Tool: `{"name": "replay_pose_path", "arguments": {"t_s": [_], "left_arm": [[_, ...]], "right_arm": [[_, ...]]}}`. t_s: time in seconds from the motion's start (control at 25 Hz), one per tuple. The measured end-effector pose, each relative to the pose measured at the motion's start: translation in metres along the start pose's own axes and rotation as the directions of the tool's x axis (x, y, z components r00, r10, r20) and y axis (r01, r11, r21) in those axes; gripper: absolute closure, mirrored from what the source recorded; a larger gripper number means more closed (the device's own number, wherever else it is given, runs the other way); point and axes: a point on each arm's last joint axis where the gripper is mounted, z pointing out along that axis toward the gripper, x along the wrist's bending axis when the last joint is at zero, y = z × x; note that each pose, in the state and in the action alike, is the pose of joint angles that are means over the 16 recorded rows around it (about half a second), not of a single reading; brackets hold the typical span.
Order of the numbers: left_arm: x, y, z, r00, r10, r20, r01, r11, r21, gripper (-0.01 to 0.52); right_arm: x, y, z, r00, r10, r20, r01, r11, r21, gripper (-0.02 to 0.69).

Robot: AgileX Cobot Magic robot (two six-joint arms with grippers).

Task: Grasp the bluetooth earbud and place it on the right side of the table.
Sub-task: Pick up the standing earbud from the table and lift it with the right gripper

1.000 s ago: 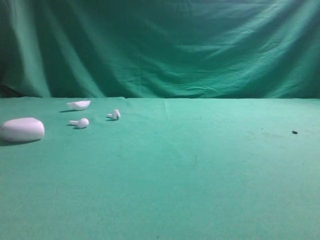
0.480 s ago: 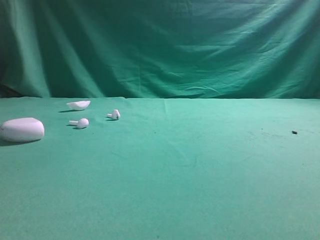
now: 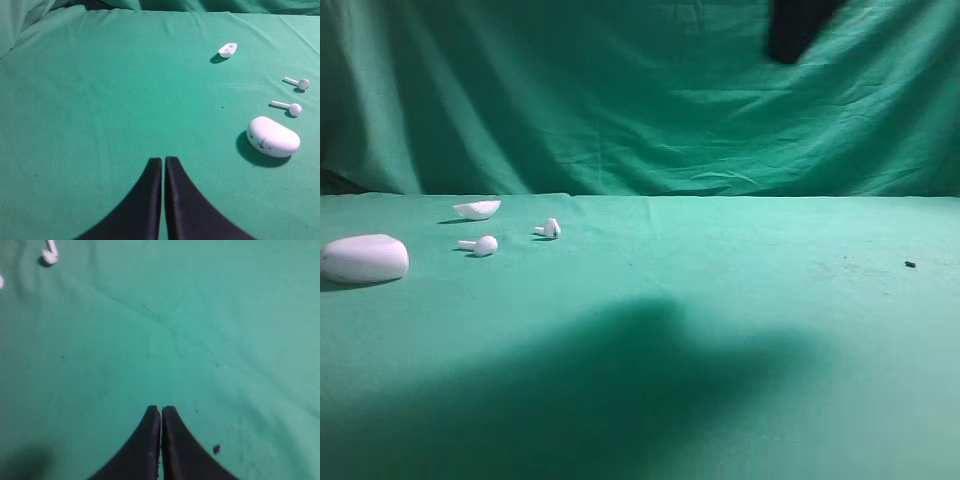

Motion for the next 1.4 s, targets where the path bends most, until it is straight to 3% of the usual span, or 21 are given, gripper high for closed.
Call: {"name": "replay_pose_path", "arguments": {"t_s": [0.28, 0.56, 0.96, 1.4], "left_arm": [[0.000, 0.000, 0.000, 1.000, 0.000, 0.000, 0.000, 1.000, 0.000, 0.514], [0.000, 0.000, 0.000, 1.000, 0.000, 0.000, 0.000, 1.000, 0.000, 0.514], [0.000, 0.000, 0.000, 1.000, 0.000, 0.000, 0.000, 1.000, 0.000, 0.514], [0.000, 0.000, 0.000, 1.000, 0.000, 0.000, 0.000, 1.000, 0.000, 0.514]], "right_arm": [[0.047, 0.071, 0.057, 0.981, -0.184, -0.065, 0.189, 0.978, 0.088, 0.651], [0.083, 0.112, 0.110, 0.959, -0.267, -0.100, 0.279, 0.952, 0.129, 0.526], [0.098, 0.125, 0.170, 0.952, -0.285, -0.114, 0.301, 0.941, 0.153, 0.321], [0.102, 0.122, 0.201, 0.954, -0.274, -0.124, 0.289, 0.949, 0.128, 0.294]]}}
